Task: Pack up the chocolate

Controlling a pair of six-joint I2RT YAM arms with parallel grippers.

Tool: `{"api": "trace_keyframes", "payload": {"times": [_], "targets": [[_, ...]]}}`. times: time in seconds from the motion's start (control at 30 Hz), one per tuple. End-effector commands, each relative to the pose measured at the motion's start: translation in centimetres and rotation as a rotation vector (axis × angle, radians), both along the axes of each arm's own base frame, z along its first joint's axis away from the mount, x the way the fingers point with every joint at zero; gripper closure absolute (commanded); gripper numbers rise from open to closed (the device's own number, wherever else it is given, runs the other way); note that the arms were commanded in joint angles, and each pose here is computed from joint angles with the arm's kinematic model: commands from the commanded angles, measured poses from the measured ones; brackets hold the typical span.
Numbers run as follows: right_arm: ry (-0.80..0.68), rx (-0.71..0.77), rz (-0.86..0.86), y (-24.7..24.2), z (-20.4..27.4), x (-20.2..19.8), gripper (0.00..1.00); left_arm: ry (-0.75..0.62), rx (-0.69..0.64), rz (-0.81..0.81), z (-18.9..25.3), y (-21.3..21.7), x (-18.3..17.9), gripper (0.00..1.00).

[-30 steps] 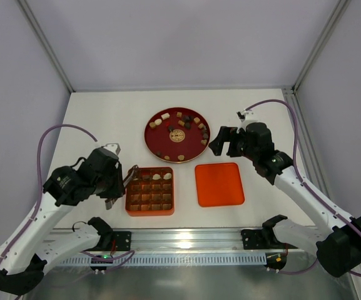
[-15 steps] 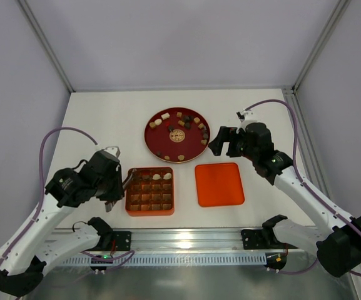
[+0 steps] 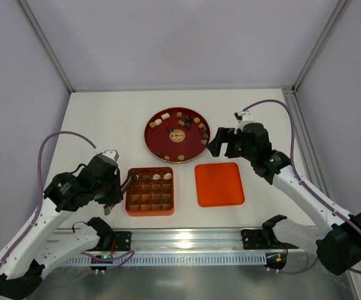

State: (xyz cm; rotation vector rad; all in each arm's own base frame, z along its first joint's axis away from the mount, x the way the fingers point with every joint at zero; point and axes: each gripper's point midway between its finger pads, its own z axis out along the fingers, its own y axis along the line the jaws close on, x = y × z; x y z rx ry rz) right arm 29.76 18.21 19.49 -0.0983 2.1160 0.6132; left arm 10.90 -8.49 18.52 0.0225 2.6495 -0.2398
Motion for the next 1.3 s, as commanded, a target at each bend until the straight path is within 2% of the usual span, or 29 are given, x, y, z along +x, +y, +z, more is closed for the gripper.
{"api": "trace_keyframes", "payload": {"times": [0.0,0.57,0.73,1.27], "targets": [[-0.05,0.019,-0.006,0.43,1.57,0.78,0.0,0.213,0.184,0.011,-1.77,4.72,-5.55,0.75],[-0.044,0.019,-0.006,0.66,1.22,0.8,0.0,0.249,0.205,-0.008,-2.45,5.13,-6.3,0.74],[-0.044,0.017,-0.004,0.78,1.15,0.79,0.0,0.252,0.204,-0.009,-2.52,5.12,-6.37,0.7],[-0.041,0.015,-0.004,0.78,1.05,0.73,0.0,0.249,0.203,-0.009,-2.42,5.06,-6.27,0.66]]}}
